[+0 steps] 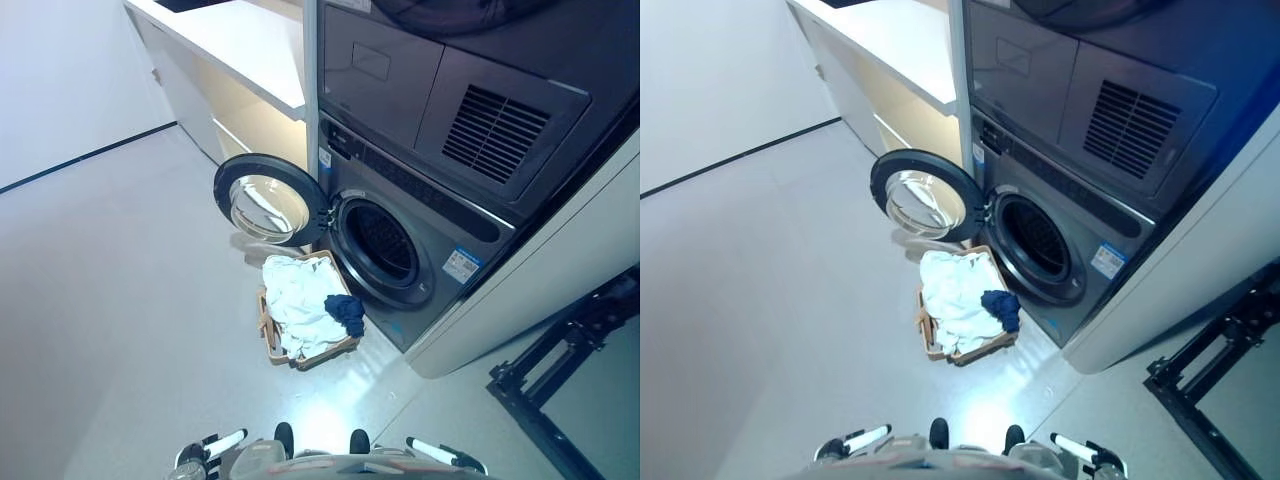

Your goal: Put the clothes in the basket into the washing machine.

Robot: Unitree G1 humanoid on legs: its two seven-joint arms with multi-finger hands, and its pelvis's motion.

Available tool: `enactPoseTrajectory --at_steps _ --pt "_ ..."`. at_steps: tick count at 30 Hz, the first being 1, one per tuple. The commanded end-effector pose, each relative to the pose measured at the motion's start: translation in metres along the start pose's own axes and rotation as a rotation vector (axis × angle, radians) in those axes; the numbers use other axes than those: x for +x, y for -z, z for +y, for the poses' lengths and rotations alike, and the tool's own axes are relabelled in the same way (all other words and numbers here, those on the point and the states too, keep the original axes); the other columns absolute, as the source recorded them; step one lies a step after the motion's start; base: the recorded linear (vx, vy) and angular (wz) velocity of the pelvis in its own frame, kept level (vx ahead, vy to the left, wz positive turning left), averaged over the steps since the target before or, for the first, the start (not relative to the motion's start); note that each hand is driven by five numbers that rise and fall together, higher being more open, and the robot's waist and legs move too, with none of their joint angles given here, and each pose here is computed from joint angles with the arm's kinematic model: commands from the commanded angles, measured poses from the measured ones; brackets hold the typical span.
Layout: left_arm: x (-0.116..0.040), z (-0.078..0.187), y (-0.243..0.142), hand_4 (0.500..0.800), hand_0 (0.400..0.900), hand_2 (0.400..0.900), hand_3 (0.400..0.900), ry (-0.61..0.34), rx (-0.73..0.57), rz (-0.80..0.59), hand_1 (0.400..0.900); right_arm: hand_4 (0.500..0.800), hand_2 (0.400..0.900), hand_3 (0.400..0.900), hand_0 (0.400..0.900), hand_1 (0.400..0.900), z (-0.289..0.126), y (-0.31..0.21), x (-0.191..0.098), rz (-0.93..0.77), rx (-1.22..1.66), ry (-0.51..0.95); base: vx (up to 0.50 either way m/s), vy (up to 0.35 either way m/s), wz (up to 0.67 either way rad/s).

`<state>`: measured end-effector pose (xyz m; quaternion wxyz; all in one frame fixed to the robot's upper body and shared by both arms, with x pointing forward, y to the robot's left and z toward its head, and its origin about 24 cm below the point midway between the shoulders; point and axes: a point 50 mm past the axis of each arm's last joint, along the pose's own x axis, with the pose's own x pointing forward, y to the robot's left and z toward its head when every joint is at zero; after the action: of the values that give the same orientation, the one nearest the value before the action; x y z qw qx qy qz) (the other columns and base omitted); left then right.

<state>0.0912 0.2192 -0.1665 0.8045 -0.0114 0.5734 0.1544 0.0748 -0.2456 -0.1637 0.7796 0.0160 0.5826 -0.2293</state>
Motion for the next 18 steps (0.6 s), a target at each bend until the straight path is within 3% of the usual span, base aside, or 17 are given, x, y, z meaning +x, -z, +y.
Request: enactPoseTrajectory --at_steps 1,9,18 --pt "0.0 -0.005 -0.007 0.8 0.9 0.9 0.9 -0.004 -0.075 -0.03 0.9 0.8 0.9 0.9 0.9 0.9 -0.018 -0.042 0.001 -0.15 0.004 0.064 0.015 -0.069 0.11" --pt "-0.001 -0.001 0.008 0.8 0.9 0.9 0.9 -0.04 -0.128 0.016 0.9 0.8 0.9 0.9 0.9 0.9 -0.014 -0.053 0.001 -0.185 -0.02 0.063 0.194 0.063 -0.01" --pt "0.0 0.01 0.003 0.8 0.9 0.9 0.9 -0.054 -0.09 0.003 0.9 0.8 0.9 0.9 0.9 0.9 0.008 -0.049 0.0 -0.174 -0.031 -0.004 0.336 0.268 -0.16"
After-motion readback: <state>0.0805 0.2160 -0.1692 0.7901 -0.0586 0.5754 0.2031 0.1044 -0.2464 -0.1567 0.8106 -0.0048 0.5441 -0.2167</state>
